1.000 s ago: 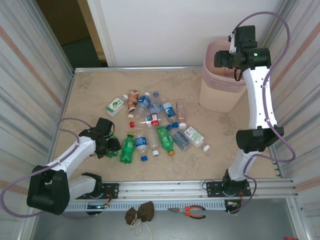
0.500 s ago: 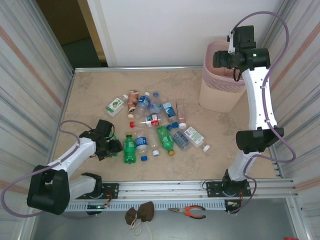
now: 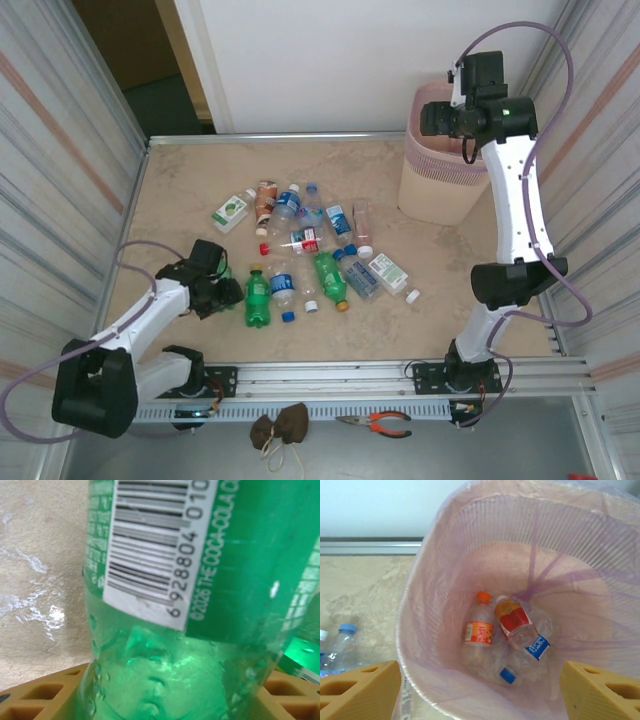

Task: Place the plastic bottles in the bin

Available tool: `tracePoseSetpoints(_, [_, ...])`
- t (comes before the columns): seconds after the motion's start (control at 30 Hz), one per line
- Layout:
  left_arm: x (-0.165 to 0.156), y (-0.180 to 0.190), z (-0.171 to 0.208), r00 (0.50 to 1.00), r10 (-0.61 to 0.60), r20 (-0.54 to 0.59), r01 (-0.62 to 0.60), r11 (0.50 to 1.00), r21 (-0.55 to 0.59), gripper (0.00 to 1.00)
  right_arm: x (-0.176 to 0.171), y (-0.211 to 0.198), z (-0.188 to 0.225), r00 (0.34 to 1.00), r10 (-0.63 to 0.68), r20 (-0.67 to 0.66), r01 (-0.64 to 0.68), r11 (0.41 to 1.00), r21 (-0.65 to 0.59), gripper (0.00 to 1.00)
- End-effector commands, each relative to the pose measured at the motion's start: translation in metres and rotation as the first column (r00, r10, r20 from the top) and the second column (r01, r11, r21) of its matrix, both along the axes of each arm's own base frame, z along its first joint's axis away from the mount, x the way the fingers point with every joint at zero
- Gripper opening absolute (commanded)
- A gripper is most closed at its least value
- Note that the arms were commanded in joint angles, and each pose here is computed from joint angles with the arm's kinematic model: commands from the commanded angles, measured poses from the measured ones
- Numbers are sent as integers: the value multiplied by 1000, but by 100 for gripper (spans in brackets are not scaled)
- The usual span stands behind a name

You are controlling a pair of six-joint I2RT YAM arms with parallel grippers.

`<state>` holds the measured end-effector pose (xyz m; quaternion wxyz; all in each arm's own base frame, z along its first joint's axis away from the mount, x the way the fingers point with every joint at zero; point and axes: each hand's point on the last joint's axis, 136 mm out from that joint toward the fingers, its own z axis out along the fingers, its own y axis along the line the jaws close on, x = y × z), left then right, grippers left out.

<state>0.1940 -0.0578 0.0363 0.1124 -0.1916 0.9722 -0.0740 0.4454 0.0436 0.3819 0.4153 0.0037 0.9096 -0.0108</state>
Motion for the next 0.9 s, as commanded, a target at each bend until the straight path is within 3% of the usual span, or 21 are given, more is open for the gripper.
tracePoseSetpoints(0.0, [4,2,14,999,-5,47,5,1000,0,58,-15,2,23,998,17,58,-17,1000,-11,82])
tracePoseSetpoints(0.23, [22,-6,52,972,-82,219,89,996,-23,55,-30,19,32,993,72,91,-74,997,25,82])
tracePoseSetpoints(0.4, [33,-17,93,902,-176,394,202,979,-25,53,-44,41,36,983,140,117,-152,984,93,81])
tracePoseSetpoints(0.6, [41,-50,151,703,-268,659,402,914,-57,51,-65,77,44,940,269,209,-307,934,182,81])
tracePoseSetpoints(0.87, [30,-84,231,366,-291,884,612,791,7,48,-107,127,57,797,439,415,-572,770,284,81])
